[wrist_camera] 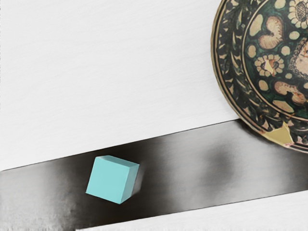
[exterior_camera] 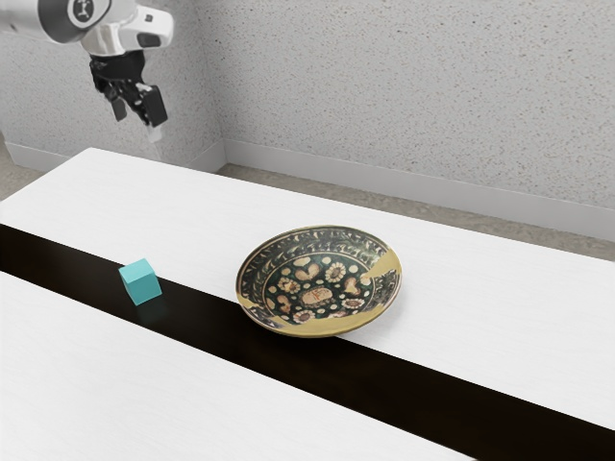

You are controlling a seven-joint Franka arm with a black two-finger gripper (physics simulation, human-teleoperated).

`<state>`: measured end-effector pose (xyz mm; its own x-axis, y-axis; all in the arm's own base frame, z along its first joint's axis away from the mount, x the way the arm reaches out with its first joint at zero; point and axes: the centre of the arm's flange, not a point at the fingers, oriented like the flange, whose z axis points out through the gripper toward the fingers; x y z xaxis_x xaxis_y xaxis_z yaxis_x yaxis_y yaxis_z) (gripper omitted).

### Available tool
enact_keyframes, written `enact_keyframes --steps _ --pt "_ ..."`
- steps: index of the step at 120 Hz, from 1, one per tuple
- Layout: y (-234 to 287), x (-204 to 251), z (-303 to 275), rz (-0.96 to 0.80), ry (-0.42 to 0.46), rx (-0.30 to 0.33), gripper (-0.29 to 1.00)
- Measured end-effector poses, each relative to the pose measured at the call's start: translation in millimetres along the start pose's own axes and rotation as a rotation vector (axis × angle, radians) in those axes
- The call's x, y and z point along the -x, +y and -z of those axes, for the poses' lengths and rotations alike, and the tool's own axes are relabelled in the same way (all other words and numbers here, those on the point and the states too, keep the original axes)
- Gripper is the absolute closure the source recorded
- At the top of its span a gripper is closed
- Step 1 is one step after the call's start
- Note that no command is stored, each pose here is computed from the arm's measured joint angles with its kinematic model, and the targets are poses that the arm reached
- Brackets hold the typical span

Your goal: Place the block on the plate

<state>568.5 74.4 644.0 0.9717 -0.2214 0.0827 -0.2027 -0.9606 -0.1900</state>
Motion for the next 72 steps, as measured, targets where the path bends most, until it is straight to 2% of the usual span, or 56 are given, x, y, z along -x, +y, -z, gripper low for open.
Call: enact_keyframes --steps 12,25,45,72 --pt "-1 3 -7 0.006 -0.026 -0.002 0.0" --pt "10 7 -59 -0.024 -0.104 0.03 0.0" --pt "31 27 -144 -0.098 -0.176 0.082 0.0" --pt "22 46 -207 -0.15 -0.15 0.116 0.0"
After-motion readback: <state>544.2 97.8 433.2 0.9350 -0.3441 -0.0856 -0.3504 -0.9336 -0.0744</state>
